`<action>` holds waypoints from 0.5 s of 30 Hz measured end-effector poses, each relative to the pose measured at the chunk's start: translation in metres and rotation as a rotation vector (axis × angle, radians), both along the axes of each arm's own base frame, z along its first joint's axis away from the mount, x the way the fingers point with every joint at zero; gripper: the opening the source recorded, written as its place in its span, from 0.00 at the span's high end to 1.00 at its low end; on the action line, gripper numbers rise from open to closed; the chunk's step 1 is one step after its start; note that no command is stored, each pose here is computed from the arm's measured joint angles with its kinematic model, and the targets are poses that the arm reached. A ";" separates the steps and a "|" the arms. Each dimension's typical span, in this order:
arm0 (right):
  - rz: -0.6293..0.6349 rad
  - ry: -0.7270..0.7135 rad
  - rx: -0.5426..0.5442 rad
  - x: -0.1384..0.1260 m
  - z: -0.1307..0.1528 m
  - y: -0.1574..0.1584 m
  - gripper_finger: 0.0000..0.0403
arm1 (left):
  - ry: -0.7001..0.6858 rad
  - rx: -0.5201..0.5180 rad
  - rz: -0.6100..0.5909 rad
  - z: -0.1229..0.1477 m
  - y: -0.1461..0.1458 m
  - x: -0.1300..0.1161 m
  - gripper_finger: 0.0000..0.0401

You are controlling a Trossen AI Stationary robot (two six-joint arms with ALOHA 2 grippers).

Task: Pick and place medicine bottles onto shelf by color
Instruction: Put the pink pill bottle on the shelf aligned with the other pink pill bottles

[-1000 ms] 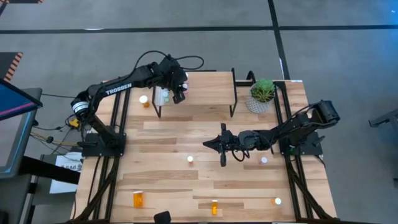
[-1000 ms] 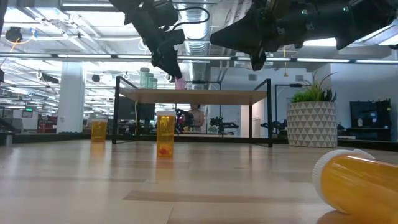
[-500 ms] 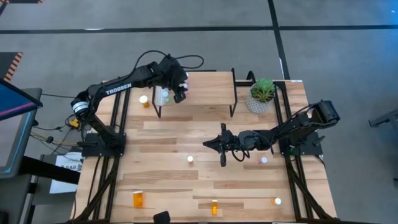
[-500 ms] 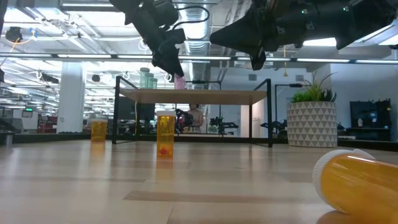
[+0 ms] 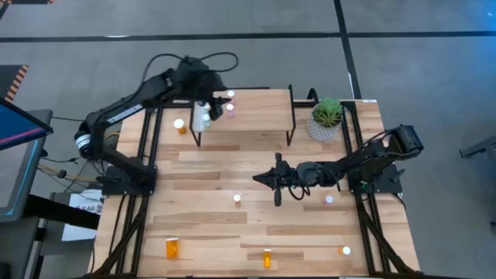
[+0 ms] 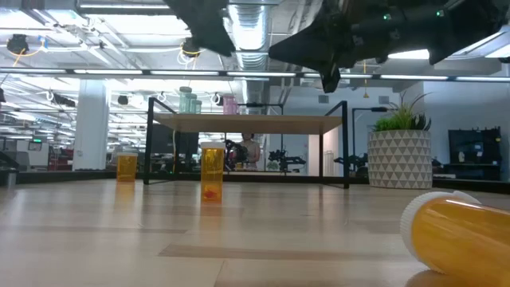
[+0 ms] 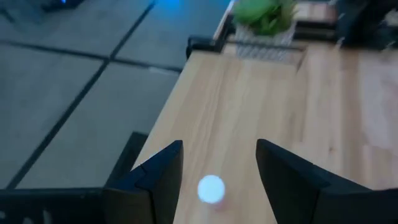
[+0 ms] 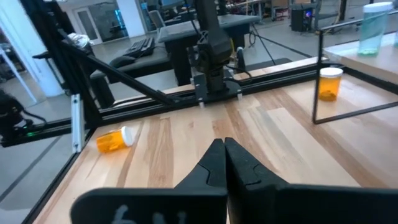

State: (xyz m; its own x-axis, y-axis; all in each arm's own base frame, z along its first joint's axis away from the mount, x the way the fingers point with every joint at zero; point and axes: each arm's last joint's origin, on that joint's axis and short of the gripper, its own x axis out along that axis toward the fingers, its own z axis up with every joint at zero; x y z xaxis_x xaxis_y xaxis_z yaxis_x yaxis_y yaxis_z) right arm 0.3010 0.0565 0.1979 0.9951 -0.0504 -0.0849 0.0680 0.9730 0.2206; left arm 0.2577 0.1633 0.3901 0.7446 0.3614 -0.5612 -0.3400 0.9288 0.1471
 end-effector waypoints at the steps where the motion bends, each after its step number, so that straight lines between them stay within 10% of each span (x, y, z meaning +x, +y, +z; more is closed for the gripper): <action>1: 0.001 0.000 0.000 0.000 0.000 0.000 0.99 | -0.021 0.001 -0.013 0.004 -0.005 -0.007 0.52; 7: -0.002 0.035 0.003 0.000 -0.003 0.000 0.99 | -0.224 0.006 -0.077 0.002 -0.043 -0.055 0.52; 15: -0.012 0.039 0.085 -0.001 -0.003 0.000 0.96 | -0.603 -0.017 -0.274 -0.063 -0.107 -0.099 0.53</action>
State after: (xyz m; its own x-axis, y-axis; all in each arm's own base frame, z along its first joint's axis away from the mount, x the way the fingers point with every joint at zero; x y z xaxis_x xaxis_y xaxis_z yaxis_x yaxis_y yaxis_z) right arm 0.3001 0.0561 0.1945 0.9904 -0.0534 -0.1276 0.0898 0.9499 0.2994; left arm 0.1590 0.0567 0.3268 0.9938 0.1091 -0.0210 -0.1093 0.9940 -0.0106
